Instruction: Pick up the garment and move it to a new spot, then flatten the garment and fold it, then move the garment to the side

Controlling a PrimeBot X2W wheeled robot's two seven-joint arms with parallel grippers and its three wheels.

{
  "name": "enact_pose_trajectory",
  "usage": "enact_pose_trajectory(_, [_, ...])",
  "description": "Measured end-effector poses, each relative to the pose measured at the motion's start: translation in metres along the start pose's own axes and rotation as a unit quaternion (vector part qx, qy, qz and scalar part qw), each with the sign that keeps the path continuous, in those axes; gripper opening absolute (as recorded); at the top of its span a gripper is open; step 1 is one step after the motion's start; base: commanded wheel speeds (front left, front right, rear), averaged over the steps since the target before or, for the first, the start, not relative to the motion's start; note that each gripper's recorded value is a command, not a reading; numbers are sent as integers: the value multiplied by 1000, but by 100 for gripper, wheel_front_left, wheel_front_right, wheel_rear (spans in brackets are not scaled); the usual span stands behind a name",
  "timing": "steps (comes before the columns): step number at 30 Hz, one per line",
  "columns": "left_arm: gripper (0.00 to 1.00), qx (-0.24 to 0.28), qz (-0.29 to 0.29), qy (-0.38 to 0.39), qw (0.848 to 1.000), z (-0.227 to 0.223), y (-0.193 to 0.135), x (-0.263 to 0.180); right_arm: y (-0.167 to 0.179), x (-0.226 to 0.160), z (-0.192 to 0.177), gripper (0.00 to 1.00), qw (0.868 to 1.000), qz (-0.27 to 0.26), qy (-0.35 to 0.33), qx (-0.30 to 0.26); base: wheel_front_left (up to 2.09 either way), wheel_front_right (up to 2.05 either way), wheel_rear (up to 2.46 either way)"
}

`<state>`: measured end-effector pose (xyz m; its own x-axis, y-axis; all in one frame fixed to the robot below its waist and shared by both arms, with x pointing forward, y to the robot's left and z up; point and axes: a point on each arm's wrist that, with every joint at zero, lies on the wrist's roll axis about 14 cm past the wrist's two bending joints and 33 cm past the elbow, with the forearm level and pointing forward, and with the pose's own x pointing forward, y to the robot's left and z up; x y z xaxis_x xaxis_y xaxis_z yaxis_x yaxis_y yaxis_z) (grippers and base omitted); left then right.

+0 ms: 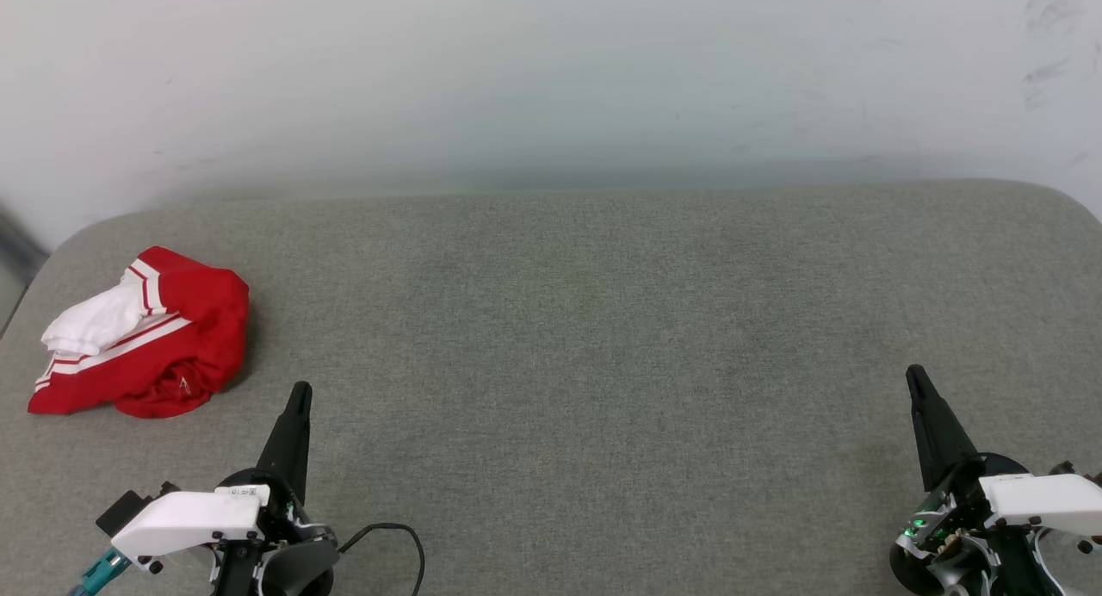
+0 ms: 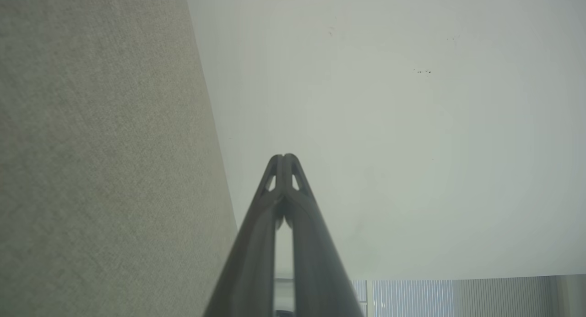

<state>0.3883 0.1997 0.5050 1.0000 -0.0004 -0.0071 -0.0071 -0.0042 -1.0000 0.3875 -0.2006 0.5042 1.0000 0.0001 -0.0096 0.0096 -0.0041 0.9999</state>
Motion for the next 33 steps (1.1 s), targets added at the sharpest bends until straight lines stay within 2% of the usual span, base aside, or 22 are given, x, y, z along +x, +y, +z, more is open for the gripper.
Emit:
enact_pose_trajectory(2, [0, 0, 0, 0, 1000, 0, 0, 0, 0, 0, 0, 0, 1000, 0, 0, 0, 0, 0, 0])
enact_pose_trajectory(3, [100, 0, 0, 0, 1000, 0, 0, 0, 0, 0, 0, 100, 1000, 0, 0, 0, 0, 0, 0])
enact_pose_trajectory(8, [100, -2, 27, -4, 1000, 0, 18, -9, -21, -10, 1, 100, 1000, -31, -5, 2, 0, 0, 0])
enact_pose_trajectory(12, [100, 3, 22, -13, 1000, 2, 15, -8, -20, -9, 3, 100, 999, -30, -12, -5, 0, 0, 0])
enact_pose_trajectory(16, [100, 27, 26, -28, 999, 10, 17, -10, -17, -9, 6, 100, 999, -28, -20, -36, 0, 0, 0])
enact_pose_trajectory(24, [100, 116, 26, -47, 992, 20, 5, -8, -3, -8, 12, 100, 991, -10, -33, -126, 0, 0, 0])
enact_pose_trajectory(33, [100, 225, 30, -44, 973, 12, -5, -7, 17, -5, 2, 100, 969, 21, -26, -244, 0, 0, 0])
